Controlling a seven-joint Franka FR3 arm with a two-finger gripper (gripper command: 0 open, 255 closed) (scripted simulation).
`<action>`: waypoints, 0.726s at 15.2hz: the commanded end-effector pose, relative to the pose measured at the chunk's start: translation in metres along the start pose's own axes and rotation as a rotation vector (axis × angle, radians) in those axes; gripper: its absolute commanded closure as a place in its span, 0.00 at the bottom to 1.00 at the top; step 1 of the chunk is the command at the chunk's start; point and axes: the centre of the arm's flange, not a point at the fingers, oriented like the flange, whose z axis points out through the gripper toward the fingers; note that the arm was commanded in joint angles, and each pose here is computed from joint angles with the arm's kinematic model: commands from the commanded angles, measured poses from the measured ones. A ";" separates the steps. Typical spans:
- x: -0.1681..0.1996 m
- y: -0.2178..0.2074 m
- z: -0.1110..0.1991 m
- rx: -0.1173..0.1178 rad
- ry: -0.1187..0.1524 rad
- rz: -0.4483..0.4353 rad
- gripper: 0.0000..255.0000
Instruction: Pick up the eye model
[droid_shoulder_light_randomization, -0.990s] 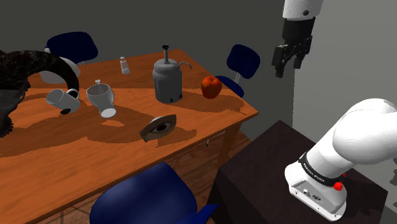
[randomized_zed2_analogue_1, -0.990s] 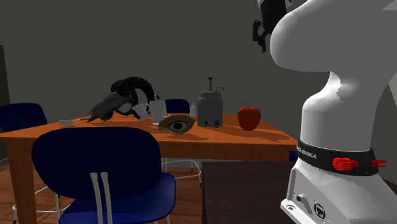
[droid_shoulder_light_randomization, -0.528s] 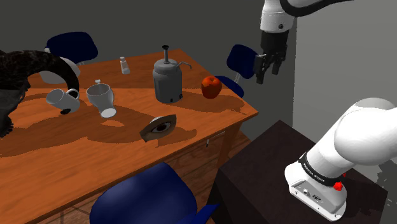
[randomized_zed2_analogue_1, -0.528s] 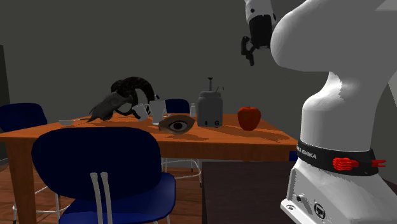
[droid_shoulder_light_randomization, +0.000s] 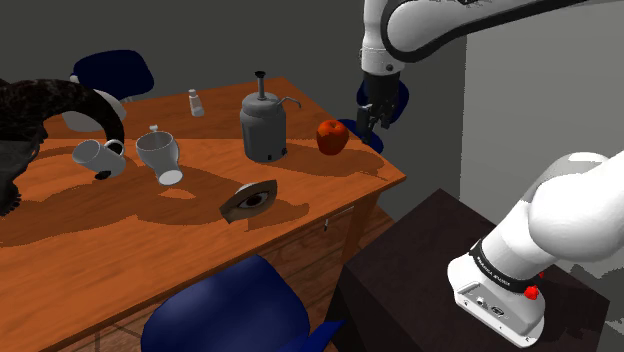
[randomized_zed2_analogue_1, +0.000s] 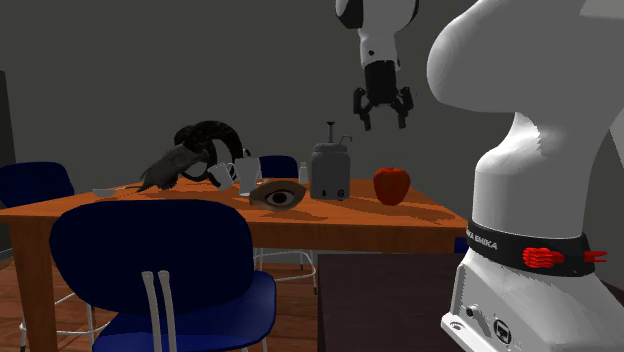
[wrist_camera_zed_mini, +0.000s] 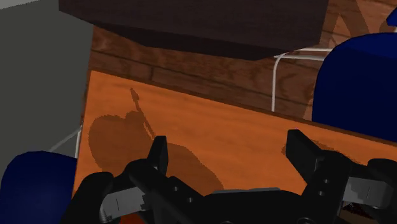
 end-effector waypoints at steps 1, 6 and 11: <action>0.015 -0.013 0.009 0.001 0.014 -0.047 0.00; 0.060 -0.048 0.033 0.004 0.044 -0.160 0.00; 0.102 -0.088 0.056 0.006 0.074 -0.273 0.00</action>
